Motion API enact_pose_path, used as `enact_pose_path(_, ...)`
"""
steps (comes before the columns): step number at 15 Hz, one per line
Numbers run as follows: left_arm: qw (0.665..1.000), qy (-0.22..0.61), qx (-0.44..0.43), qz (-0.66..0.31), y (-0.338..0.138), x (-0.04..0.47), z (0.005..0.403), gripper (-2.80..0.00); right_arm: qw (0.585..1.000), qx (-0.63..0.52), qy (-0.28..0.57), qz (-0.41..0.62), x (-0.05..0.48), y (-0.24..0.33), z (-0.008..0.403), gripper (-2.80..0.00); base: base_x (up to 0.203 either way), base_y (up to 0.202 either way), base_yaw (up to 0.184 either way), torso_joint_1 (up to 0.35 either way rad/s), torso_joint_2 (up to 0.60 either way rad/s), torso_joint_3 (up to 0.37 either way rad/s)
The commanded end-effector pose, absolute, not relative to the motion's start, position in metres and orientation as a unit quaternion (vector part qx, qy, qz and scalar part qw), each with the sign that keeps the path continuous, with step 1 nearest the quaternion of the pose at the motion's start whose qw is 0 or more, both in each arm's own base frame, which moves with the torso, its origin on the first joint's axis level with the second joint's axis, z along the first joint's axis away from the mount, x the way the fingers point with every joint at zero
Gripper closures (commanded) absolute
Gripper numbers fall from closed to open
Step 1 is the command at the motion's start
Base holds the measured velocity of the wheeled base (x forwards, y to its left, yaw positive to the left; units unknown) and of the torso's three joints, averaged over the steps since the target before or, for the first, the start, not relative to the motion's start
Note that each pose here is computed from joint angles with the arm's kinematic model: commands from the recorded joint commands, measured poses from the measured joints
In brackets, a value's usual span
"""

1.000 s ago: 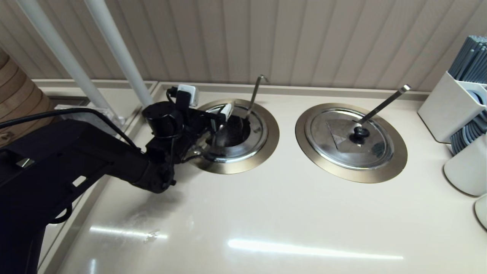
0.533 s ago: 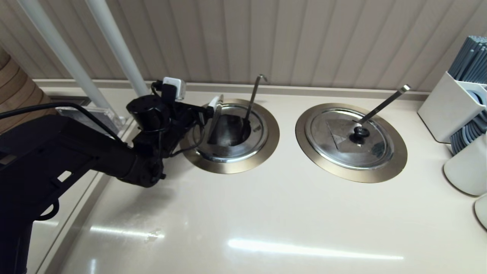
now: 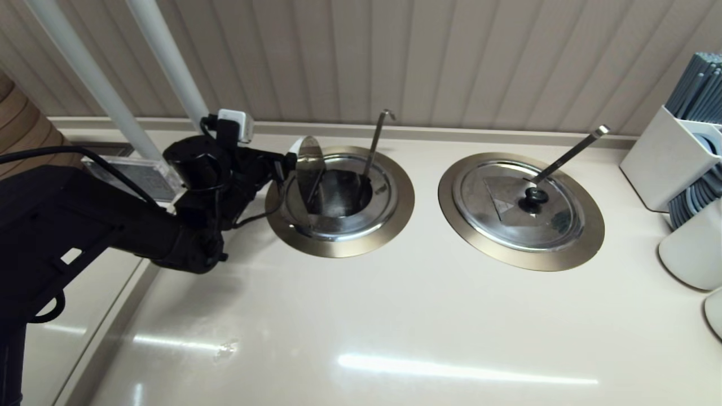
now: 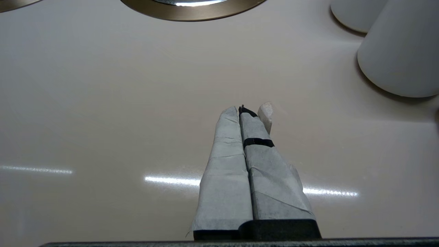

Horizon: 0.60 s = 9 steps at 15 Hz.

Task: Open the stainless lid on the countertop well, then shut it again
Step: Open the lid

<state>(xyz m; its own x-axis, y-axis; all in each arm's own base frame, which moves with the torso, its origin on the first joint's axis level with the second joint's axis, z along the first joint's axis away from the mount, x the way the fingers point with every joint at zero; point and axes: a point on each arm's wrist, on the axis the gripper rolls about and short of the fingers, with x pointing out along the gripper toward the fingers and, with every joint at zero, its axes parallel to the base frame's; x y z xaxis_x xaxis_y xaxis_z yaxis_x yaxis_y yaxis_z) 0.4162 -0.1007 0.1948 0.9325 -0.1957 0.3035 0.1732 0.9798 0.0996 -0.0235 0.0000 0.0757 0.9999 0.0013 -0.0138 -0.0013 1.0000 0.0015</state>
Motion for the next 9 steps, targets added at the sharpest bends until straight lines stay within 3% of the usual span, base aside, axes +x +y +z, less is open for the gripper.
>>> enact_pose_path(1, 0.983, -0.159, 0.038, -0.085, -0.09, 0.412, 0.197, -2.8, 1.0, 0.001, 0.008, 0.001, -0.023, 0.0, 0.076, 0.0, 0.0, 0.0, 0.0, 0.0, 0.0, 0.0)
enact_pose_path(9, 0.985, -0.167, 0.036, -0.035, -0.027, 0.383, 0.217, -2.8, 1.0, 0.001, 0.008, 0.001, -0.023, 0.0, 0.076, 0.0, 0.0, 0.0, 0.0, 0.0, 0.0, 0.0)
